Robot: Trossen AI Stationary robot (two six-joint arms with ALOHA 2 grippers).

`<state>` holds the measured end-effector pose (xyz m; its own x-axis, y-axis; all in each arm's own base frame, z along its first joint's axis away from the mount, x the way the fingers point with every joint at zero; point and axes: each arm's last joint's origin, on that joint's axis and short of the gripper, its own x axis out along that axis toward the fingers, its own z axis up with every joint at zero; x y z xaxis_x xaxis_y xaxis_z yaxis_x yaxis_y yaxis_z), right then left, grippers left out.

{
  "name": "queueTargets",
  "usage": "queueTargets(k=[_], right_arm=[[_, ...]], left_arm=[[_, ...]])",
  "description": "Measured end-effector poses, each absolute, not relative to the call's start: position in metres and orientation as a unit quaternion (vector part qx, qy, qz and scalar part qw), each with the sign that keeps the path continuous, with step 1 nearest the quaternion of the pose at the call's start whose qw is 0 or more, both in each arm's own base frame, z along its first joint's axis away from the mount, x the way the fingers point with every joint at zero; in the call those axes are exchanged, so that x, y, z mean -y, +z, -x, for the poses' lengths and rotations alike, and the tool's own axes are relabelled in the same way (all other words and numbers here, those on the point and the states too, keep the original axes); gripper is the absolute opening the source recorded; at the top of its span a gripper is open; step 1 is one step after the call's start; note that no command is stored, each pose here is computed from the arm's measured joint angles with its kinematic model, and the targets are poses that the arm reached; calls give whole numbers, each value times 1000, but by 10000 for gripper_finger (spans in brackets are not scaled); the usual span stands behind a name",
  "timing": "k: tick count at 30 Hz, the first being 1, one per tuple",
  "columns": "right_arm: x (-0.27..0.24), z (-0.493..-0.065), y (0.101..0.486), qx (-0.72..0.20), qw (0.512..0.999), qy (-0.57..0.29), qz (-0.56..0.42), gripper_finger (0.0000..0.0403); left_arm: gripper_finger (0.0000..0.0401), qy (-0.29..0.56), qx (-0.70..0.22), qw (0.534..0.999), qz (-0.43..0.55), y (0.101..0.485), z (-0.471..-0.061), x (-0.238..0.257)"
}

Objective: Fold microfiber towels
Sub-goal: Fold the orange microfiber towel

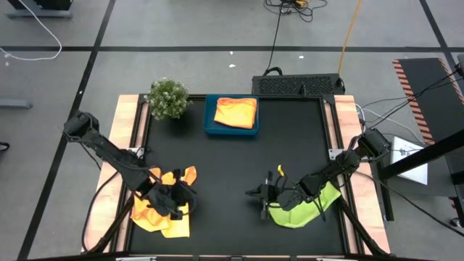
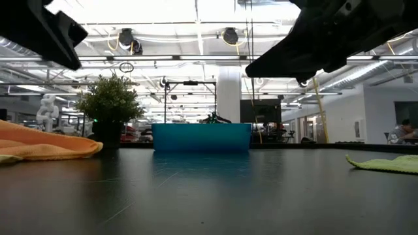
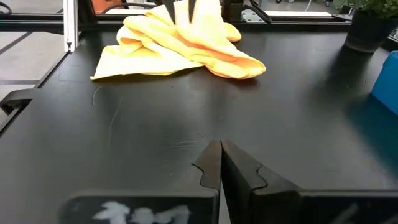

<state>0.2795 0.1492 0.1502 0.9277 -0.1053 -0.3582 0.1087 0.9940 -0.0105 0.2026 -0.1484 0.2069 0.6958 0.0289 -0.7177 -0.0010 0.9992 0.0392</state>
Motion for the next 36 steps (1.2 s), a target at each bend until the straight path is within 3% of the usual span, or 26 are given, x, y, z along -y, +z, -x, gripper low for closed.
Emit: queueTargets(k=[4,9,16,21,25,29,36], right_arm=[[-149,-280,150,-182,982,-55,-5,0],[-149,-280,150,-182,982,-54,-5,0],[-149,-280,150,-182,982,-53,0,0],[-149,-280,151,-177,983,-52,-2,0],[-149,-280,151,-177,983,-52,-1,0],[-150,-280,151,-177,983,-50,-2,0],[-150,-280,152,-174,984,-48,-4,0]], left_arm=[[85,19,-433,899,-54,205,-214,151],[85,-51,-493,865,-77,204,-214,154],[86,65,-566,816,-98,202,-206,123],[86,9,-601,795,-86,198,-206,120],[91,23,-616,783,-81,197,-206,113],[134,42,-633,769,-75,197,-205,106],[250,84,-604,789,-78,196,-215,97]])
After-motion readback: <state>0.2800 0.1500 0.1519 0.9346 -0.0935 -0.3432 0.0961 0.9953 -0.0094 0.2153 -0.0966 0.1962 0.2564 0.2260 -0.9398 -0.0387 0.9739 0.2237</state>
